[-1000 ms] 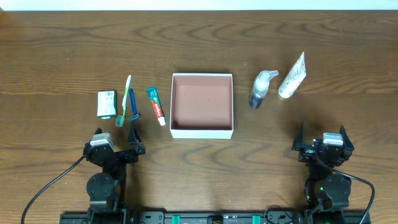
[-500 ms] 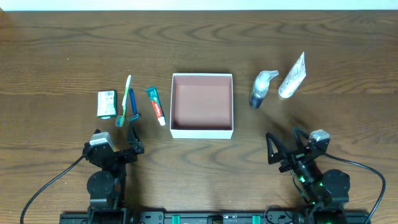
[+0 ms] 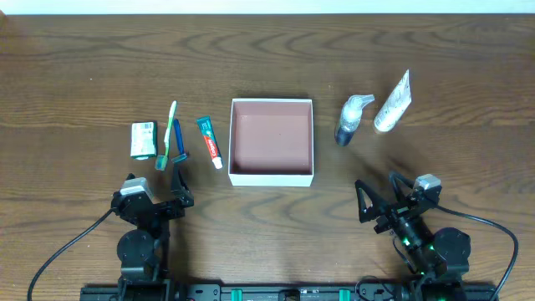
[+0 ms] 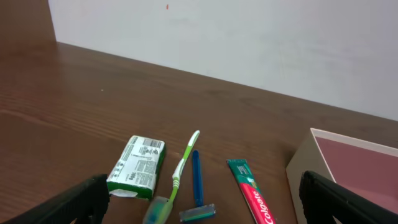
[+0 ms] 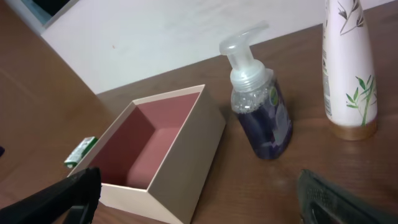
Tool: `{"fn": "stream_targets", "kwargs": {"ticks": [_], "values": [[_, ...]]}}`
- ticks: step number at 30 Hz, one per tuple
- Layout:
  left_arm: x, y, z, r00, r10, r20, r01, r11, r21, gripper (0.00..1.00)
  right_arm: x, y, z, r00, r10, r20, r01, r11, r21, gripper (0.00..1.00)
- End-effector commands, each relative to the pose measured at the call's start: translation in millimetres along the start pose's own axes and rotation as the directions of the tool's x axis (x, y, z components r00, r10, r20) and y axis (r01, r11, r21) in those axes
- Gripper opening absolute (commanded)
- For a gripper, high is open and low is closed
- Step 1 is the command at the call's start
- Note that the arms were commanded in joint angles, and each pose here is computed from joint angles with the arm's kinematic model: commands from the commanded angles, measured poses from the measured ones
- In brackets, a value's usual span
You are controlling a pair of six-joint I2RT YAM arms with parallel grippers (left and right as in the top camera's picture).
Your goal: Pack container
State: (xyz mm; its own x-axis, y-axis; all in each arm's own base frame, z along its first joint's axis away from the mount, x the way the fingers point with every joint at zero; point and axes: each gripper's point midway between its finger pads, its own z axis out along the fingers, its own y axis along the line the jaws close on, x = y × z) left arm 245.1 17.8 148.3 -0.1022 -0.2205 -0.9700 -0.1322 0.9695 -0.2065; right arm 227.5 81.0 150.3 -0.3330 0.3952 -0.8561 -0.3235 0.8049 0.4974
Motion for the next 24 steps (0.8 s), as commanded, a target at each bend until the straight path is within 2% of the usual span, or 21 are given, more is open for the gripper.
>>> {"fn": "stream_targets", "kwargs": {"ticks": [1,20,24], "values": [[16,12,1,0.999,0.005,-0.046,-0.007,0.998,-0.056,0.98,3,3,-1,1.0,0.018,-0.018,-0.018,1.0,-0.015,0.99],[17,8,1,0.999,0.003,-0.051,-0.005,0.999,-0.037,0.98,-10,10,-1,1.0,0.006,0.03,-0.004,0.999,-0.046,0.99],[-6,3,0,0.999,-0.031,0.031,0.032,0.999,-0.015,0.98,-19,13,-2,0.998,-0.009,0.057,0.012,0.999,-0.044,0.99]]}}
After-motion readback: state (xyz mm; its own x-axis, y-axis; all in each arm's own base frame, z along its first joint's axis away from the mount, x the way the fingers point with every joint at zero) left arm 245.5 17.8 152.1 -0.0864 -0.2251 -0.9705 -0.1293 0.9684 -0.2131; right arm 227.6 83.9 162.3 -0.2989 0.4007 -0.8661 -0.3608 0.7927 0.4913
